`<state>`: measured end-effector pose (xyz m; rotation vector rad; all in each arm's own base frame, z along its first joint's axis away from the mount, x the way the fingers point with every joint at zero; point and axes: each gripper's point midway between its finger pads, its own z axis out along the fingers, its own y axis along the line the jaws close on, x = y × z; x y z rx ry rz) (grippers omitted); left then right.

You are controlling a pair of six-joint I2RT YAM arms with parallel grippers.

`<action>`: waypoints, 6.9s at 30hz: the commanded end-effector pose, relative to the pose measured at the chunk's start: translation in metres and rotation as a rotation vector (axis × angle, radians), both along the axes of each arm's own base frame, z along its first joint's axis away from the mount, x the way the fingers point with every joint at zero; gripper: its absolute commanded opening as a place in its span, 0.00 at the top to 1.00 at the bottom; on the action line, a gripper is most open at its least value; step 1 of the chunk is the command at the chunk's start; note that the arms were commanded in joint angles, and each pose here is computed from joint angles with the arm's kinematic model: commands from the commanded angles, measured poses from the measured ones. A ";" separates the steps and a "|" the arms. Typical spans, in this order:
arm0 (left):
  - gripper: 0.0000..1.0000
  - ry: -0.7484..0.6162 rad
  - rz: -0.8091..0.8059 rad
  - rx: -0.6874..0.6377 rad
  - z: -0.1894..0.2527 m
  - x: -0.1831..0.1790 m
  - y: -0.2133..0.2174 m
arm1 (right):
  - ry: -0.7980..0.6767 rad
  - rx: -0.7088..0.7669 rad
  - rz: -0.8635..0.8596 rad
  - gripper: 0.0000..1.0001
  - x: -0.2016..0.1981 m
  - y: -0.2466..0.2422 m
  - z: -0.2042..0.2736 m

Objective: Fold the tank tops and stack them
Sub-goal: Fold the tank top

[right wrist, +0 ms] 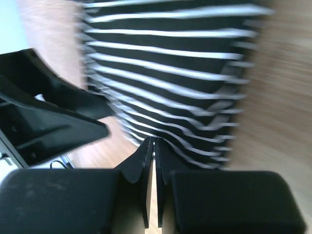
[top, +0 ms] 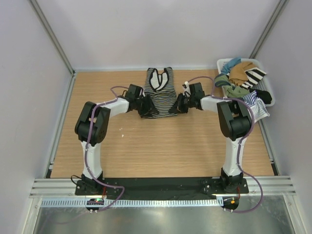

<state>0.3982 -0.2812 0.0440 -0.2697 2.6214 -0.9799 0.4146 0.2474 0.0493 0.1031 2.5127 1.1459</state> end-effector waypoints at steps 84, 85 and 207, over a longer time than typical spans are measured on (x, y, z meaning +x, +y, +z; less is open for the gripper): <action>1.00 -0.062 0.009 0.376 -0.019 -0.207 0.077 | -0.250 0.149 0.104 0.97 -0.150 0.060 0.081; 1.00 -0.060 0.008 0.376 -0.019 -0.207 0.077 | -0.285 0.191 0.116 0.98 -0.146 0.070 0.088; 0.99 -0.114 -0.032 0.091 0.122 -0.273 0.051 | -0.199 -0.488 0.029 0.99 -0.245 -0.061 0.129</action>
